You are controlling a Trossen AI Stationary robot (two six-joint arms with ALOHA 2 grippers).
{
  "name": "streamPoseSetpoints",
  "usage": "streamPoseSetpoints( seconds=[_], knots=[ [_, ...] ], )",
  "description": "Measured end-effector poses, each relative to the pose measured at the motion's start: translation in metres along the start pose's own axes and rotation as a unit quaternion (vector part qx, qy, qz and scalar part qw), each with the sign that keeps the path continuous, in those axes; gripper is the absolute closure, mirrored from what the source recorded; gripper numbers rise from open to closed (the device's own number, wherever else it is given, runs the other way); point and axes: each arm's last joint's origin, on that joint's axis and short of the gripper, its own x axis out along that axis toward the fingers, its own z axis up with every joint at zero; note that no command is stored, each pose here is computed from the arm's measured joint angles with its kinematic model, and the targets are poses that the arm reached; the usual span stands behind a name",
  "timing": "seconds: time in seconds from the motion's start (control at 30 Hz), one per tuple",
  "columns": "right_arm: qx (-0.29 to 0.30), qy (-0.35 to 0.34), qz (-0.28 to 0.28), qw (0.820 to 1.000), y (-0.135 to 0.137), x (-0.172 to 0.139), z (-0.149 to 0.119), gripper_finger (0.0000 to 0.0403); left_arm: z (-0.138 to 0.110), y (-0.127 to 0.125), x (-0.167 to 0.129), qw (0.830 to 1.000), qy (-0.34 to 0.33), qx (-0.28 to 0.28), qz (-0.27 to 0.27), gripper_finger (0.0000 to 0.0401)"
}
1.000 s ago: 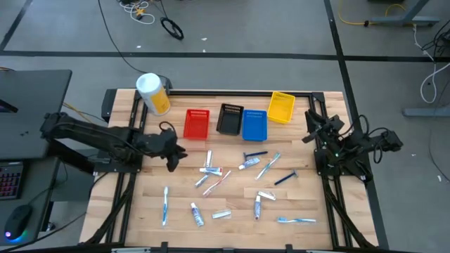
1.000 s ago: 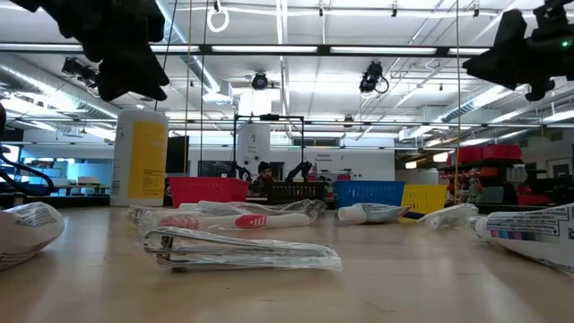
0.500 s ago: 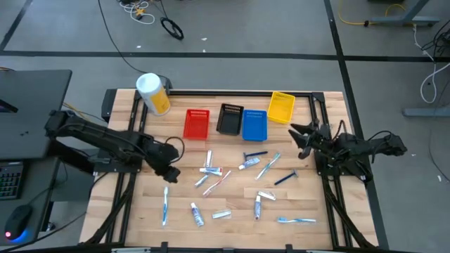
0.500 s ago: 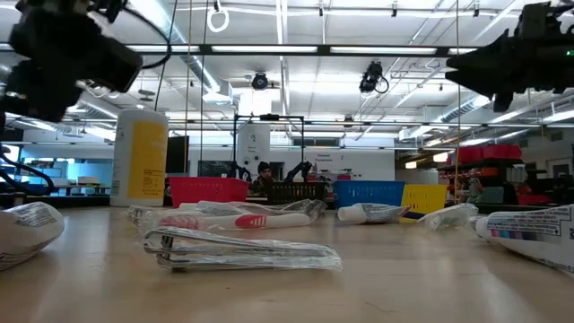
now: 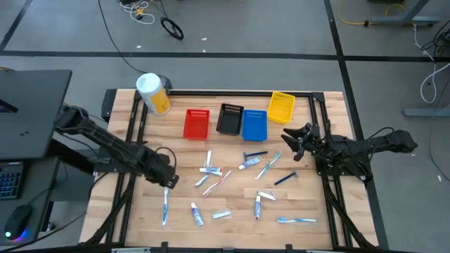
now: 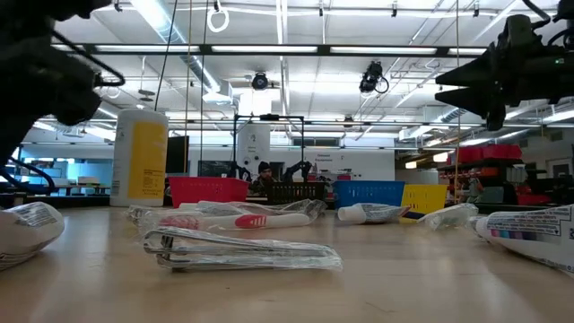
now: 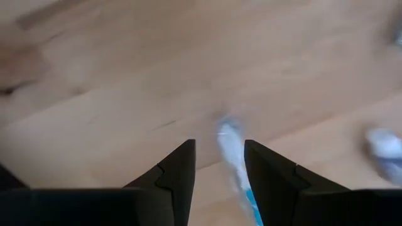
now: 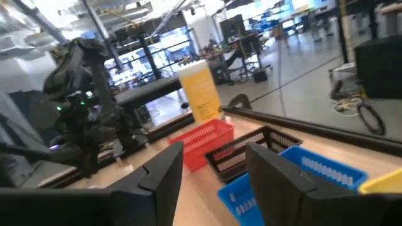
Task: Pick & Place Travel size toiletries
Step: Put the blue toothbrush into the red bin
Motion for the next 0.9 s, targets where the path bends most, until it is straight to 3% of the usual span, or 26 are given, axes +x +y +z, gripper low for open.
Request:
streamPoseSetpoints(
  seconds=[0.1,0.43,0.7,0.9],
  knots=[
    [-0.001,0.007,0.01,1.0,0.001,0.002,-0.001,0.022,-0.009,-0.001,0.013,1.0,0.002,-0.004,0.028,0.0257],
    [0.0,0.013,0.007,1.0,0.003,0.005,-0.004,0.022,-0.029,-0.009,0.026,1.0,0.015,-0.019,0.019,0.0257],
    [-0.013,0.01,0.004,1.0,0.003,0.006,-0.004,0.022,-0.045,-0.032,0.008,0.998,-0.023,-0.004,-0.061,0.0257],
    [-0.023,0.009,0.005,1.0,0.003,0.006,-0.003,0.022,-0.054,-0.041,0.025,0.995,-0.03,0.061,-0.079,0.0257]
  ],
)
